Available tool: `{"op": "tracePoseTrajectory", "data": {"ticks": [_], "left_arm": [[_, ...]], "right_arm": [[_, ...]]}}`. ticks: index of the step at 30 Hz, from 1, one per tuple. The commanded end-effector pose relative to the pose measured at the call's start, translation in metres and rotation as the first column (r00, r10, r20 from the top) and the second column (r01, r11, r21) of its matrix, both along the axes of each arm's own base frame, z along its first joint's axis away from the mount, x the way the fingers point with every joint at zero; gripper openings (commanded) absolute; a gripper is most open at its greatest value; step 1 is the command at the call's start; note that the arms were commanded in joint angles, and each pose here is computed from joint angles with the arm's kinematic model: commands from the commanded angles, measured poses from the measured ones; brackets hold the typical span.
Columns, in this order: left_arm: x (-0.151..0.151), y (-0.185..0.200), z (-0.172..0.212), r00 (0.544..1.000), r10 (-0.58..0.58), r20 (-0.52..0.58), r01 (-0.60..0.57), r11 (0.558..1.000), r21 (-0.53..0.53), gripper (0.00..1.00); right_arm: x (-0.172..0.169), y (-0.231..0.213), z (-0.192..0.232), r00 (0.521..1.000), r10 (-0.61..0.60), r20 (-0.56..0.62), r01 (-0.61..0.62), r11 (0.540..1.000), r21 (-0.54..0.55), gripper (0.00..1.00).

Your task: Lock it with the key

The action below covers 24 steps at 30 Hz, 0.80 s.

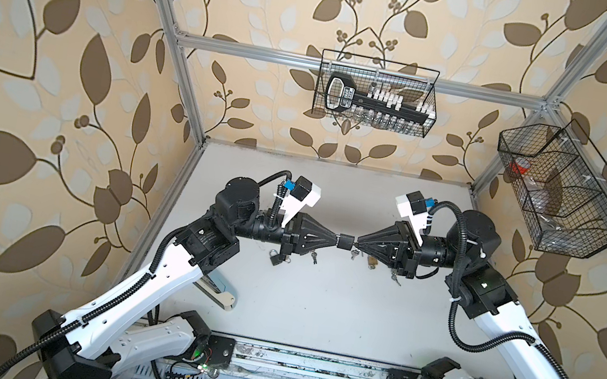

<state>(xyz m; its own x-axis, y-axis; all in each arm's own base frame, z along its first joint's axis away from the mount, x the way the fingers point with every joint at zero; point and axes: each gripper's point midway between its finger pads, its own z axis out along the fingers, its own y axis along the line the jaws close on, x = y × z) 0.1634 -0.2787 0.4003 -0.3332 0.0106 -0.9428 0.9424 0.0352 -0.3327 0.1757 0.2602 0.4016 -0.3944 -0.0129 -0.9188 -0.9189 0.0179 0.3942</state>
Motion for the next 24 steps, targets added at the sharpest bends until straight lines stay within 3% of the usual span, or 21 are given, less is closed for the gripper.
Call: {"op": "tracePoseTrajectory", "data": {"ticks": [1,5,11,17,24], "left_arm": [[-0.009,0.005,0.034,0.994,-0.012,0.11,0.02,0.997,-0.07,0.0],[-0.009,0.006,0.034,0.994,-0.008,0.111,0.016,0.997,-0.069,0.0],[-0.01,0.009,0.034,0.992,0.016,0.123,-0.007,0.998,-0.07,0.0],[-0.017,0.027,0.038,0.986,0.063,0.156,-0.052,0.996,-0.073,0.0],[-0.011,0.037,0.02,0.982,0.127,0.141,-0.134,0.99,0.04,0.0]], "right_arm": [[-0.004,0.001,0.006,1.0,0.011,0.024,-0.011,1.0,0.0,0.08],[-0.003,0.0,0.007,1.0,0.001,0.03,-0.001,1.0,0.001,0.0],[-0.003,-0.004,0.012,0.997,-0.041,0.072,0.041,0.999,0.004,0.0],[-0.008,-0.02,0.023,0.972,-0.139,0.191,0.137,0.99,0.02,0.0],[-0.005,-0.034,0.015,0.935,-0.249,0.251,0.25,0.968,0.027,0.0]]}}
